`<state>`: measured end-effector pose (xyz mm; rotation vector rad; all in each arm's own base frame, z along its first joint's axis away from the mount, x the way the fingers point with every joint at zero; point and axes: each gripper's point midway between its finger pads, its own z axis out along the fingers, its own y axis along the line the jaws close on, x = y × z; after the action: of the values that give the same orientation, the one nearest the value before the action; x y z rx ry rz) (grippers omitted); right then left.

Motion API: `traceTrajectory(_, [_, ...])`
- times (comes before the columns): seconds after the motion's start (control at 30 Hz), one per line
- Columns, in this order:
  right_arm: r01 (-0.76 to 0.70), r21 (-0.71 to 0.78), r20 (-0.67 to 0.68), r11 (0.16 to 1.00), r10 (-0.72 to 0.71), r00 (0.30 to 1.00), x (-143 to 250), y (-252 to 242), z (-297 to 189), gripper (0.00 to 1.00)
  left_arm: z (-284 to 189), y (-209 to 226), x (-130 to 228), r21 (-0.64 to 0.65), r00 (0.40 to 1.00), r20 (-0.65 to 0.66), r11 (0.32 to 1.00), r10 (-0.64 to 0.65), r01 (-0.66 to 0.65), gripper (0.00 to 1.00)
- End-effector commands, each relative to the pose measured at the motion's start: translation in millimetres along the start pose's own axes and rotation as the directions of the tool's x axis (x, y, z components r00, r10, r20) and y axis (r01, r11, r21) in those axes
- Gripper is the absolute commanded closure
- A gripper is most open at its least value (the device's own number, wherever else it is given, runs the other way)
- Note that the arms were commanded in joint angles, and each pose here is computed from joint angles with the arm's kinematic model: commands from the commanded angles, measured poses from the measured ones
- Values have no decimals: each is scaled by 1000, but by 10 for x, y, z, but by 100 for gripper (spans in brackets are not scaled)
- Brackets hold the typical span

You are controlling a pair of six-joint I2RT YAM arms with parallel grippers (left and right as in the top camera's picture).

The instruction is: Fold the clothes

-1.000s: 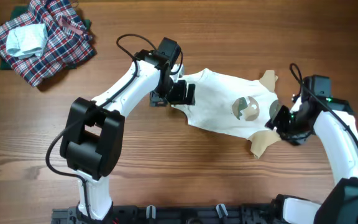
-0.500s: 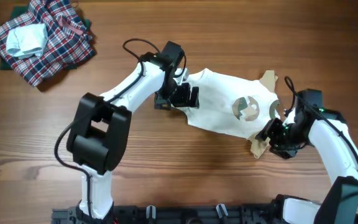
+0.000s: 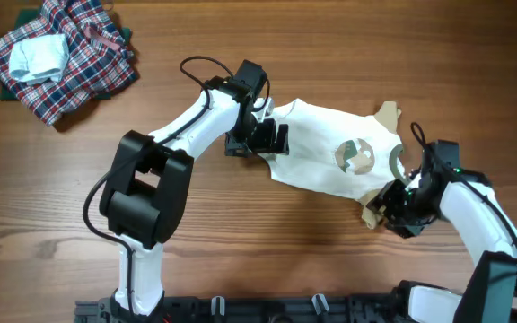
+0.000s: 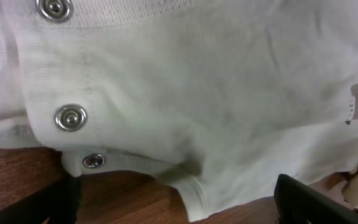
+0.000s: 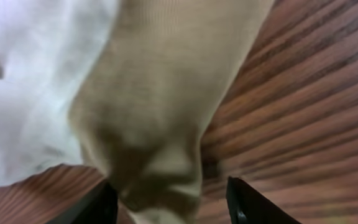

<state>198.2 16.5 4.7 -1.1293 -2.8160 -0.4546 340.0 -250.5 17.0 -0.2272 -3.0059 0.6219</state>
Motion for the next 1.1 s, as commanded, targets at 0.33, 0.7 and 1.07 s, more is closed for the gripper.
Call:
traceTrajectory(0.33, [-48, -1, 22, 999, 48, 999, -18, -32, 36, 55, 28, -28, 7, 12, 1000, -16, 1000, 0, 0, 9])
traceTrajectory(0.7, [-53, -40, 1, 998, 53, 999, 85, -75, 209, 79, 27, -20, 30, 9, 1000, -25, 1000, -4, 4, 66])
traceTrajectory(1.07, [-46, -43, 5, 998, 47, 999, 74, -66, 205, 82, 30, -3, 77, 1, 998, -44, 999, -44, 44, 36])
